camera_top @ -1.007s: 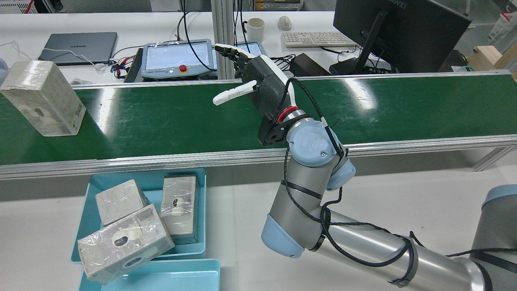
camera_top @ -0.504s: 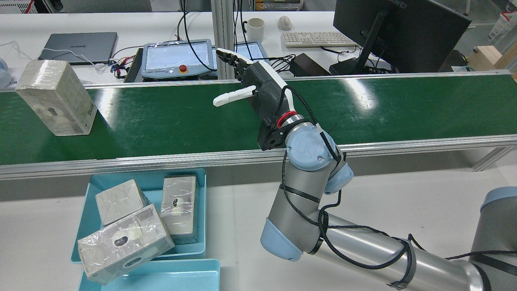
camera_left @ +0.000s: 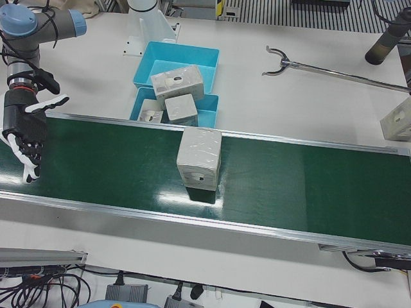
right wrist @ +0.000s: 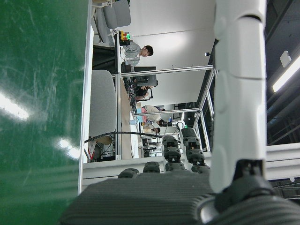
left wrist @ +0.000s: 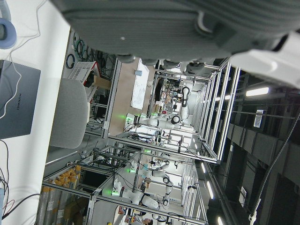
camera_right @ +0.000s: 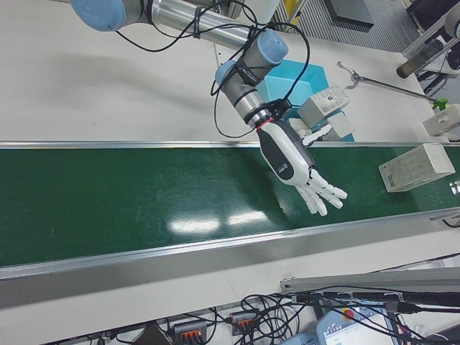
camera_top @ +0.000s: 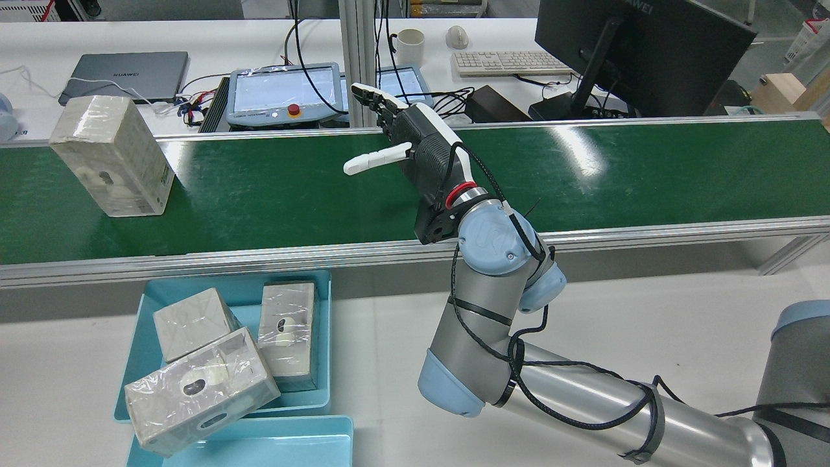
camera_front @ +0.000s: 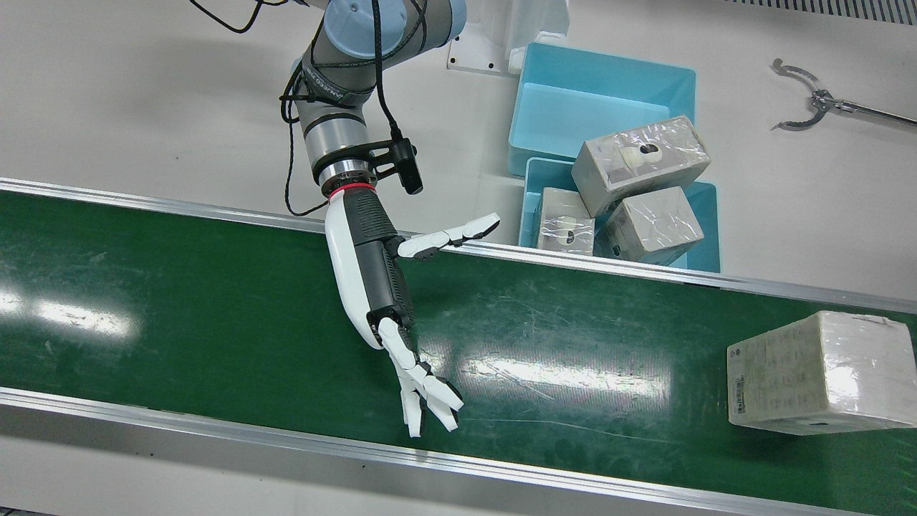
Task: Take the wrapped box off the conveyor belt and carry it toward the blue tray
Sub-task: 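Hold the right hand still as the wrapped white box approaches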
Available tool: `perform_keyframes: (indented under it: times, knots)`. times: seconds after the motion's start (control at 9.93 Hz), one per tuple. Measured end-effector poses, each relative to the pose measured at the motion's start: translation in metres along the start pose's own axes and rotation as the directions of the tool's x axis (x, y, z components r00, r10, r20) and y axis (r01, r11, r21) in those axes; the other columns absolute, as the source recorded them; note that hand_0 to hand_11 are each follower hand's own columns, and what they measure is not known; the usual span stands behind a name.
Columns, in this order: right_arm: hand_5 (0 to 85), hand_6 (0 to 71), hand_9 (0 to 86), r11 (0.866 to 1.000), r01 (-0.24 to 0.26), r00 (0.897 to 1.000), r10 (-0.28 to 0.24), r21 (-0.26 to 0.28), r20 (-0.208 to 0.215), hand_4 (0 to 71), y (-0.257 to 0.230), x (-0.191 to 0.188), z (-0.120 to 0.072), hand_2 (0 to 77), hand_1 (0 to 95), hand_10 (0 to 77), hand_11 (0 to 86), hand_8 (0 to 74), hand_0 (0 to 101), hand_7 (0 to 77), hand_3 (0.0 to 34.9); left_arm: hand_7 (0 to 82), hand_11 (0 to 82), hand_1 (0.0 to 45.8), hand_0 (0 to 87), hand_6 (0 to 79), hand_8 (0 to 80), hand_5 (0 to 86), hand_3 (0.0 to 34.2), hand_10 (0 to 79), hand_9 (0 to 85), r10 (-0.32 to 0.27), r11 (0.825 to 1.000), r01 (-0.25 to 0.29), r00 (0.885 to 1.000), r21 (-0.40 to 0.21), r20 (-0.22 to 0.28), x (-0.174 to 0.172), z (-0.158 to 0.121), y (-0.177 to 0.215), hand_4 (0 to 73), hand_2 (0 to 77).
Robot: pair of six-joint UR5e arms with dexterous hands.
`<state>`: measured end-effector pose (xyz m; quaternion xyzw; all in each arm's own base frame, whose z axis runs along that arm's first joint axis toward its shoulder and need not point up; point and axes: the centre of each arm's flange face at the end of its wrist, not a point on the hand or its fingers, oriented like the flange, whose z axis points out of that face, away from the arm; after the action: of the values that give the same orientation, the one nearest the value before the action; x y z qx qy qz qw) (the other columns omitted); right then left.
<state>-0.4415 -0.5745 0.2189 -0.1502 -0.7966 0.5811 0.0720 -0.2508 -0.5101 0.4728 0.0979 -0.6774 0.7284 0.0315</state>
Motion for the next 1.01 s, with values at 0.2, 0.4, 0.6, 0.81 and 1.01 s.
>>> perform_keyframes:
  times: [0.2,0.4,0.6,0.81,1.01]
  knots:
    - [13.6,2.7,1.6,1.0,-0.006,1.0,0.006,-0.008,0.004,9.8,-0.0049,-0.0026,0.0003,1.6,14.2,0.0,1.6,0.0,50,3.8,0.0,0.5,0.5,0.0,0.0,0.0,0.5,1.1,0.0,0.5,0.5,0.0,1.0,0.0,1.0,0.0,0.0,0.0,0.0,0.0,0.0,1.1]
    - [12.5,2.7,1.6,1.0,-0.005,1.0,0.005,-0.008,0.009,12.0,-0.0094,-0.0066,0.0002,1.1,14.7,0.0,1.6,0.0,50,3.8,0.0,0.5,0.5,0.0,0.0,0.5,0.5,1.1,0.0,0.5,0.5,0.0,1.0,0.0,1.0,0.0,0.0,0.0,0.0,0.0,0.0,0.5]
    - [13.6,2.7,1.6,1.0,-0.004,1.0,0.004,-0.006,0.009,11.5,-0.0113,-0.0078,-0.0002,1.1,14.2,0.0,1.6,0.0,50,3.8,0.0,0.5,0.5,0.0,0.0,0.5,0.5,1.1,0.0,0.5,0.5,0.0,1.0,0.0,1.0,0.0,0.0,0.0,0.0,0.0,0.0,0.5]
    - [14.2,3.3,1.6,1.0,-0.004,1.0,0.004,-0.007,0.009,12.5,-0.0113,-0.0082,-0.0003,1.1,14.7,0.0,1.6,0.0,50,4.9,0.0,0.5,0.5,0.0,0.0,0.5,0.5,1.1,0.0,0.5,0.5,0.0,1.0,0.0,1.0,0.0,0.0,0.0,0.0,0.0,0.0,0.5]
    - [15.8,3.3,1.6,1.0,-0.003,1.0,0.004,-0.006,0.009,12.5,-0.0118,-0.0083,-0.0006,1.1,14.7,0.0,1.6,0.0,50,5.5,0.0,0.5,0.5,0.0,0.0,0.5,0.5,1.1,0.0,0.5,0.5,0.0,1.0,0.0,1.0,0.0,0.0,0.0,0.0,0.0,0.0,0.5]
